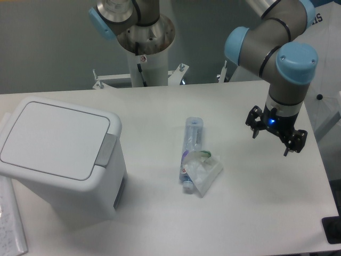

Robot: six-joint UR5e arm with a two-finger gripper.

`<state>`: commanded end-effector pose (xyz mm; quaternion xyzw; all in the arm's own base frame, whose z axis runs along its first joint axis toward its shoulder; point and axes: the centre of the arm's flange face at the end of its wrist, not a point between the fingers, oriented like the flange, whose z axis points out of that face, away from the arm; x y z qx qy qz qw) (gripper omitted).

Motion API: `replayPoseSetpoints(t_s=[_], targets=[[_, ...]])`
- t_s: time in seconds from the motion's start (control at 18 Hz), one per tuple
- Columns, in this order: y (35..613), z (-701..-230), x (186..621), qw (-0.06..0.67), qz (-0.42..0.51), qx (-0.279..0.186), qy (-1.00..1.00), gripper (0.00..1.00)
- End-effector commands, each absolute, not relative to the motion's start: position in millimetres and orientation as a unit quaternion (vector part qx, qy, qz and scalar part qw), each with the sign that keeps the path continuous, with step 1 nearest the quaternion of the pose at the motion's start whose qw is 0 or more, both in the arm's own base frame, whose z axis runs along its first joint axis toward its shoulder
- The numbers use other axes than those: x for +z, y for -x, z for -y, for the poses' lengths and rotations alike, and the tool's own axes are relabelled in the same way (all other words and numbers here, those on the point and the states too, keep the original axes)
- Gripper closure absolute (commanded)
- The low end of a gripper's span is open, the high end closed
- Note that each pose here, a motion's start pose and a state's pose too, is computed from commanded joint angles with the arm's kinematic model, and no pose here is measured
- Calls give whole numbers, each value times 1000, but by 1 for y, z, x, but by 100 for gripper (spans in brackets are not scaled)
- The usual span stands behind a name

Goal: Open the trash can

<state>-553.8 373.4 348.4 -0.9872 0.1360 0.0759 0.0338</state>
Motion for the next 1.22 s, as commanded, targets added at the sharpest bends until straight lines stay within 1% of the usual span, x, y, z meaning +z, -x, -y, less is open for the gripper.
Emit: replayPoseSetpoints(t_s=[0.39, 0.67, 1.0, 1.22], targets=[[553, -374, 351, 36, -134, 76, 987, 0], [548, -381, 366, 65, -73, 72, 993, 0], [510, -430, 373, 111, 3, 45, 993, 0], [483, -462, 383, 154, 99, 19, 983, 0]])
